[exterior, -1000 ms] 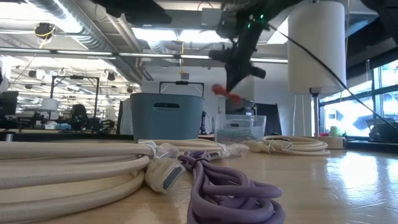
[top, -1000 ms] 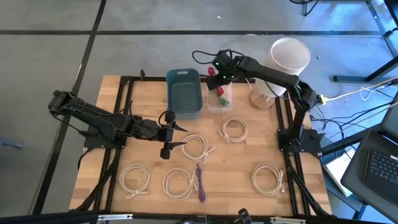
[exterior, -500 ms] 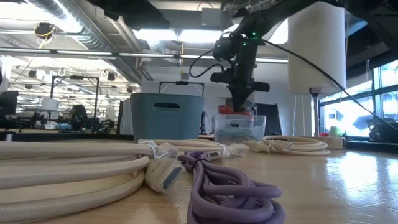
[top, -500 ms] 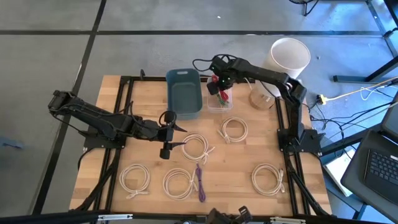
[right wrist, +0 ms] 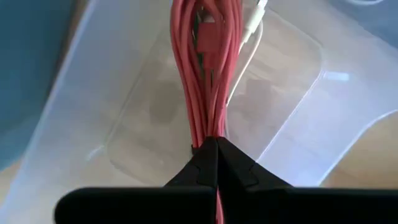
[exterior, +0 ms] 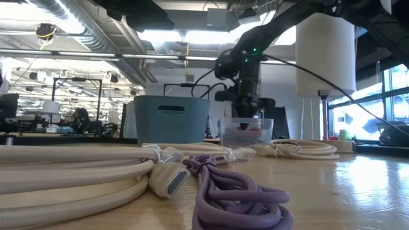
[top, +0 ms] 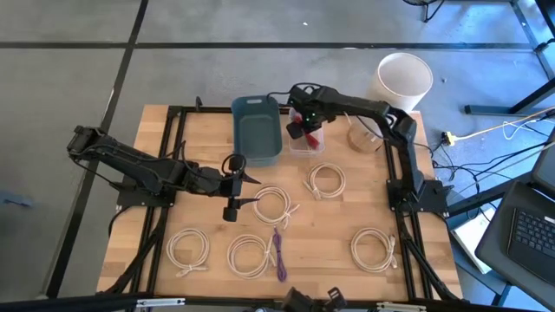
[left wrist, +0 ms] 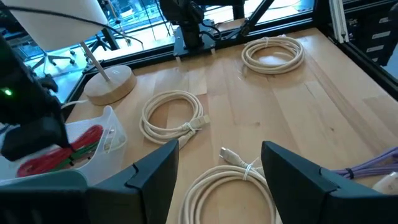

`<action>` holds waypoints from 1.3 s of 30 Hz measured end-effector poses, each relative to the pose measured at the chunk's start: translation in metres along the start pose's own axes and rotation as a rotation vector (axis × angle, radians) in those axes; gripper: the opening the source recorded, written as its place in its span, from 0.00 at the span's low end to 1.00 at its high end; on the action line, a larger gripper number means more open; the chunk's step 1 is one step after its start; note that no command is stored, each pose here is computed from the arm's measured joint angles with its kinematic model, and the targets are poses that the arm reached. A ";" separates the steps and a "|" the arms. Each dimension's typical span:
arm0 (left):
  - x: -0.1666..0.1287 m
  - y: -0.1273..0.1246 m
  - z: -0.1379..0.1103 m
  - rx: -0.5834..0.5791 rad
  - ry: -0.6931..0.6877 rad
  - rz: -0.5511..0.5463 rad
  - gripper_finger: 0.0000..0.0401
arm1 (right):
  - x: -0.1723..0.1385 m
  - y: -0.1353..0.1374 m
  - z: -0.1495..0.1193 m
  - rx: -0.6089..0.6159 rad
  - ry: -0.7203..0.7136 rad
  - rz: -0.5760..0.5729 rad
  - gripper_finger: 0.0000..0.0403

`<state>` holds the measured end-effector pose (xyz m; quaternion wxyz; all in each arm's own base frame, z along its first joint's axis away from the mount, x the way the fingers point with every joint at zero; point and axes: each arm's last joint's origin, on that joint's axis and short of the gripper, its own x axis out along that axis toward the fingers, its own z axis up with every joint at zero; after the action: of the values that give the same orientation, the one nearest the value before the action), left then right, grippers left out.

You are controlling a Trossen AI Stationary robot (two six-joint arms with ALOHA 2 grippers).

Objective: Pick & Place USB Port
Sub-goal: Put the red charger cable into the transparent bin, then put the purple charger cable into the transparent bin

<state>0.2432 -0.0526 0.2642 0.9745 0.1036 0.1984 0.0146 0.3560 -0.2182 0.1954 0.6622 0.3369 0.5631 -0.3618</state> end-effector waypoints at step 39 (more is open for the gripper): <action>0.000 0.000 0.000 0.000 0.000 -0.003 0.56 | -0.039 0.001 -0.004 -0.064 -0.136 -0.013 0.43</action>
<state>0.2432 -0.0527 0.2642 0.9745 0.1034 0.1985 0.0129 0.3509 -0.2104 0.2330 0.7070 0.2863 0.5304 -0.3698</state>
